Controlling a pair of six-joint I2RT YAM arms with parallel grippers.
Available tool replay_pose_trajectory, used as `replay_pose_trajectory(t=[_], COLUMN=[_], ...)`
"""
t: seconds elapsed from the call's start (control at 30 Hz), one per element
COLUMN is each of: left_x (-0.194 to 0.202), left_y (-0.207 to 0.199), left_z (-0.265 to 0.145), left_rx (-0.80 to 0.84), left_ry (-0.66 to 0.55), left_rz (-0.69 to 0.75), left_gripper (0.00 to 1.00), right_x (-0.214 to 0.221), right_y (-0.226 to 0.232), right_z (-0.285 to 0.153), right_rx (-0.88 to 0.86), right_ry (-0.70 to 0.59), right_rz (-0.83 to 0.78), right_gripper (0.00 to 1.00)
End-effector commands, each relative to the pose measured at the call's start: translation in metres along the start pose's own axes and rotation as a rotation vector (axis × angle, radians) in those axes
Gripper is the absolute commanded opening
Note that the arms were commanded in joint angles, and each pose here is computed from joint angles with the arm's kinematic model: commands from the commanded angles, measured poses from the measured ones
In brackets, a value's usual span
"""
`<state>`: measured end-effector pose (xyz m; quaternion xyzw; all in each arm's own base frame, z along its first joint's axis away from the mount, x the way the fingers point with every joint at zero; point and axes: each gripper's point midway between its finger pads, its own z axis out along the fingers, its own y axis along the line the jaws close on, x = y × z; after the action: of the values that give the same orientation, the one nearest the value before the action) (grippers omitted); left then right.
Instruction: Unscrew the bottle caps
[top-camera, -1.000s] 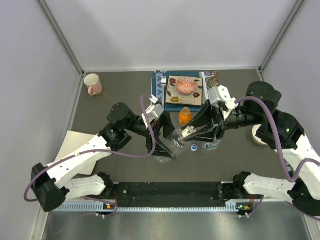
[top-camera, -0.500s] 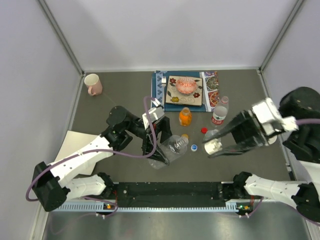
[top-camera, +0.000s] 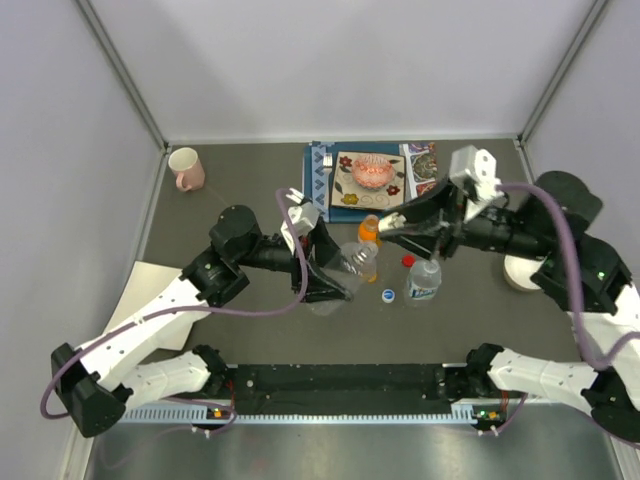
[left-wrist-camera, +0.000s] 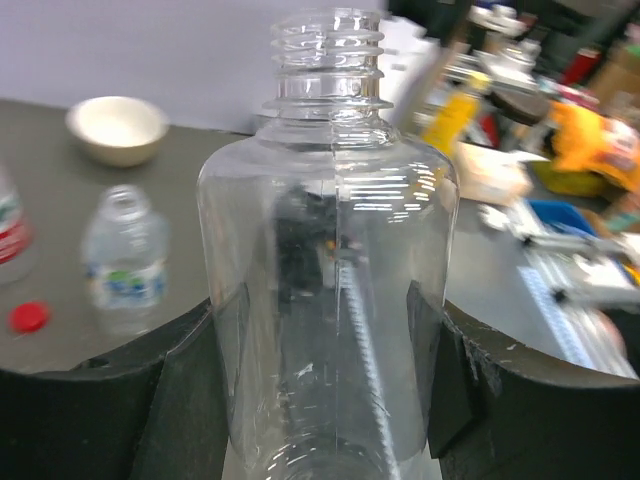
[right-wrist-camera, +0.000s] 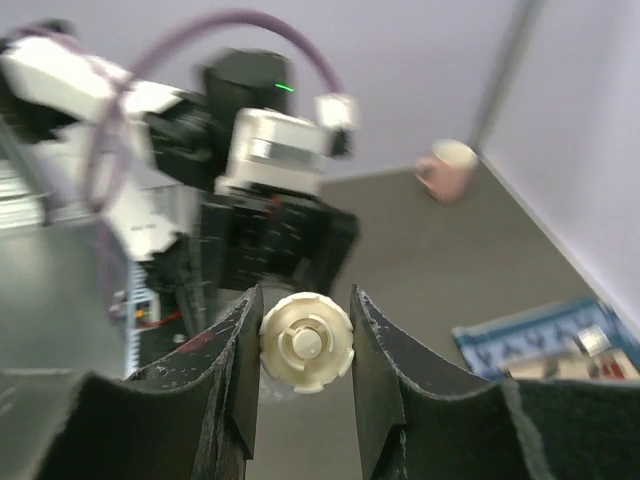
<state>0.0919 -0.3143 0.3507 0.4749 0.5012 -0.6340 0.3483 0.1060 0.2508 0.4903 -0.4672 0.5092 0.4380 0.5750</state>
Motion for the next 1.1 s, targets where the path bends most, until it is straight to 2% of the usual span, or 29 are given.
replay_pose_trajectory(t=[0.0, 0.17, 0.33, 0.47, 0.6, 0.73, 0.8, 1.07], left_x=[-0.015, -0.019, -0.02, -0.027, -0.03, -0.036, -0.033, -0.032], left_y=[0.061, 0.085, 0.105, 0.094, 0.081, 0.063, 0.061, 0.046], left_z=[-0.027, -0.064, -0.113, -0.144, -0.16, -0.177, -0.184, -0.2], left_rx=[-0.43, -0.706, -0.999, -1.118, -1.155, -1.185, -1.209, -1.24], left_ry=[-0.039, -0.077, -0.149, -0.232, -0.29, -0.364, -0.38, -0.401], left_rz=[0.139, 0.204, 0.229, 0.259, 0.278, 0.293, 0.292, 0.317], left_gripper=[0.4, 0.43, 0.47, 0.47, 0.47, 0.47, 0.47, 0.49], right_x=[0.022, 0.05, 0.098, 0.142, 0.187, 0.236, 0.274, 0.358], right_y=[-0.076, -0.102, -0.102, -0.089, -0.072, -0.065, -0.062, -0.054], right_z=[-0.004, -0.016, -0.007, 0.016, 0.044, 0.065, 0.07, 0.097], right_rx=[0.427, 0.612, 0.643, 0.626, 0.599, 0.591, 0.606, 0.6], right_ry=[0.016, 0.028, 0.104, 0.188, 0.307, 0.364, 0.442, 0.588], right_rz=[0.085, 0.155, 0.232, 0.247, 0.26, 0.346, 0.388, 0.475], right_gripper=[0.0, 0.0, 0.0, 0.0, 0.0, 0.0, 0.0, 0.0])
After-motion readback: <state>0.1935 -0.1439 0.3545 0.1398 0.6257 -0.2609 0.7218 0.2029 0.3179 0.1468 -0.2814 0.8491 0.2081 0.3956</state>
